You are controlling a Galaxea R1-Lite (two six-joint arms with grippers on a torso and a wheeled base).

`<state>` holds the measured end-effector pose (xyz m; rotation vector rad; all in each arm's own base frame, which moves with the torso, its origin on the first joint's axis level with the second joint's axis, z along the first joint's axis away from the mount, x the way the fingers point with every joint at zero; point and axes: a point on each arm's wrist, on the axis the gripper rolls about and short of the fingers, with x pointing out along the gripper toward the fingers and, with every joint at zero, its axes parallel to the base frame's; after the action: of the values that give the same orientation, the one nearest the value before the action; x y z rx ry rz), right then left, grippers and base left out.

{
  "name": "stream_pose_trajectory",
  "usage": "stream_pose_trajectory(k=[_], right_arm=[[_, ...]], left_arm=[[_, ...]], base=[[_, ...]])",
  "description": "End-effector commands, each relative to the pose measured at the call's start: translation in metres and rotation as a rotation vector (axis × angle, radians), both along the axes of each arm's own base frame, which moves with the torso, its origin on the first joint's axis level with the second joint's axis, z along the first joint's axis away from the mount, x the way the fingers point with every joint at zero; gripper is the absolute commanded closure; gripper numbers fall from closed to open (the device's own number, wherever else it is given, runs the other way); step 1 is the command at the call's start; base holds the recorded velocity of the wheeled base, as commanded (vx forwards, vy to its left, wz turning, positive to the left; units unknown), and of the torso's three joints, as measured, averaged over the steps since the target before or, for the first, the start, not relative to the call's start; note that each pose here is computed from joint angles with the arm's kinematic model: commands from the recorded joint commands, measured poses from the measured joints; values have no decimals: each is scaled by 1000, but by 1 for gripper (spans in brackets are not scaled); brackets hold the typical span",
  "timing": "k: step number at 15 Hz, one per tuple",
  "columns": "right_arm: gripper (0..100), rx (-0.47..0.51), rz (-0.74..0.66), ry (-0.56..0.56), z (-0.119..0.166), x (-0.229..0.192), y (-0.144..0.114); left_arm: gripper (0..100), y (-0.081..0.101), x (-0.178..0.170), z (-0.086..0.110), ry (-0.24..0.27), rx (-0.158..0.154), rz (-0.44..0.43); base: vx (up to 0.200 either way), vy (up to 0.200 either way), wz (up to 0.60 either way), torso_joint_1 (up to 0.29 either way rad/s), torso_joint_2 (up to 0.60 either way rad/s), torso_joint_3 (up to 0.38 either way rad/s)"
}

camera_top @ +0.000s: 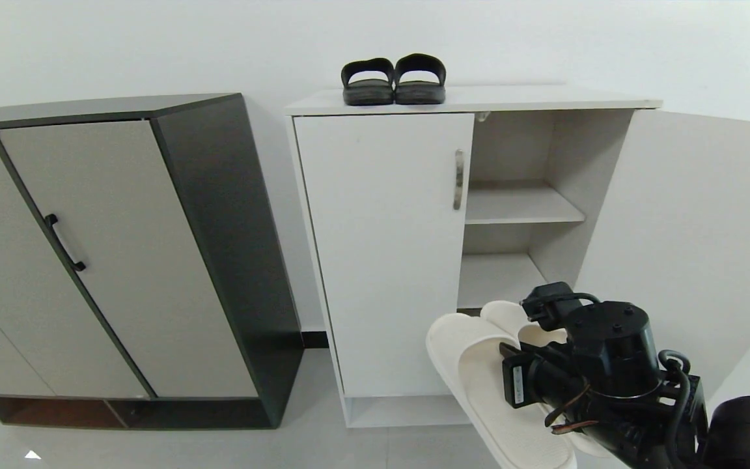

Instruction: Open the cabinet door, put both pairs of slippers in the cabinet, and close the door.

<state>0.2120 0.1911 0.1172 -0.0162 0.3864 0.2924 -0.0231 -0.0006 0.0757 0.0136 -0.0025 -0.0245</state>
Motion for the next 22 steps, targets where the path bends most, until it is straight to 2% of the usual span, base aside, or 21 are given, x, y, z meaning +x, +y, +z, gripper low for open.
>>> stream_pose_trajectory(k=[1, 9, 22], right_arm=[[100, 1, -1, -1, 0, 0, 0], [100, 9, -3, -10, 1, 0, 0], [100, 0, 23, 6, -4, -6, 4]], left_arm=[[100, 0, 0, 0, 4, 0, 0], [100, 0, 0, 0, 4, 0, 0], [100, 0, 0, 0, 4, -1, 0]], base=[[0, 0, 0, 0, 0, 0], [0, 0, 0, 0, 0, 0], [0, -200, 0, 2, 2, 1]])
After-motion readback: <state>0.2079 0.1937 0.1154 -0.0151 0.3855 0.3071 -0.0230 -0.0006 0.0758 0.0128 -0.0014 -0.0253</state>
